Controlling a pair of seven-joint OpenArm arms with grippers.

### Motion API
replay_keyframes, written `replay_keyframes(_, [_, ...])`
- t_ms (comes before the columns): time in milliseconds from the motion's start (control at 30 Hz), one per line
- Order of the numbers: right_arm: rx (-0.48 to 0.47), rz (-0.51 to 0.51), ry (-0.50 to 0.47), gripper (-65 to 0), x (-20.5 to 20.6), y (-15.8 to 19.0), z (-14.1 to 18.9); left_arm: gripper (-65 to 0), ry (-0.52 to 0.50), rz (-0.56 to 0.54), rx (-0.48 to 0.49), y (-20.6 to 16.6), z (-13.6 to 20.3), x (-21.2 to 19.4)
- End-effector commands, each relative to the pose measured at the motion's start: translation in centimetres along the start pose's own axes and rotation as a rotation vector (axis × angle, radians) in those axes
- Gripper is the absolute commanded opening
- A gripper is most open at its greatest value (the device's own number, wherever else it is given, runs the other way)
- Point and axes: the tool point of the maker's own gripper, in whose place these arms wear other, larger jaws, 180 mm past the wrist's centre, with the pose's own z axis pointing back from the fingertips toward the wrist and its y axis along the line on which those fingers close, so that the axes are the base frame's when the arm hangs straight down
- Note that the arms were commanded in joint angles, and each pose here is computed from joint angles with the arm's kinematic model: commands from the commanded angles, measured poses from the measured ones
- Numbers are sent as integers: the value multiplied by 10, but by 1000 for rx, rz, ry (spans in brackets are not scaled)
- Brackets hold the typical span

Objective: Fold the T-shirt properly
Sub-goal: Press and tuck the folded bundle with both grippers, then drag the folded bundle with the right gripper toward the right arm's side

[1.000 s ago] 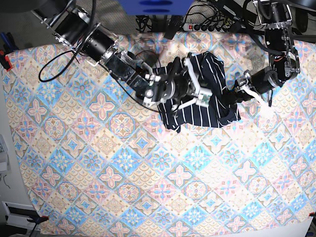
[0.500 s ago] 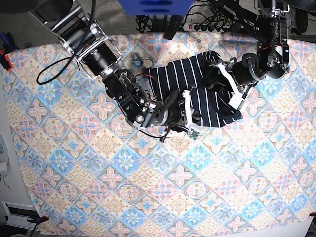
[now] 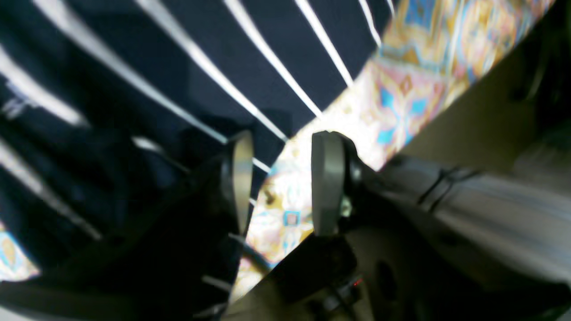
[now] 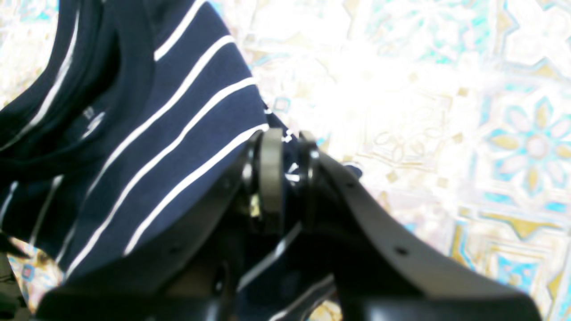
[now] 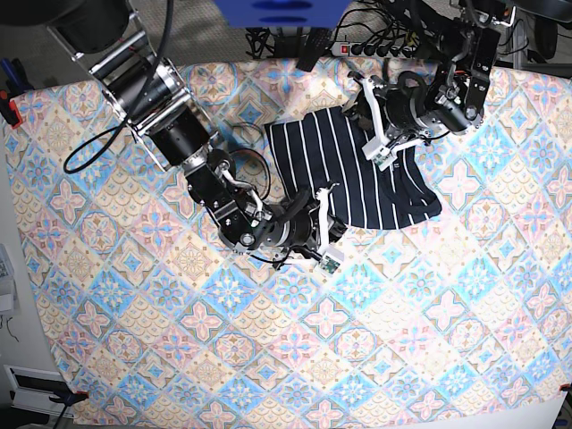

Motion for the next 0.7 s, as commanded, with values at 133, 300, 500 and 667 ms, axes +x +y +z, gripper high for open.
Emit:
replay_keyframes(133, [-17,-23,2,-586,-1,-16,-1,-436,69,-9,87,30,-4,-17])
replay_keyframes(300, [-43,-19,52,-585,-24,-29,8,-437,103,24,128,59,-10,-26])
replay_keyframes(500, [-12,98,138,-586,-61,-16,21,-437,63,67,161,89,-20,-12])
replay_keyframes(667, [0,159,181,-586,-85,-1,46,-437,-7,95,180,109,-28,17])
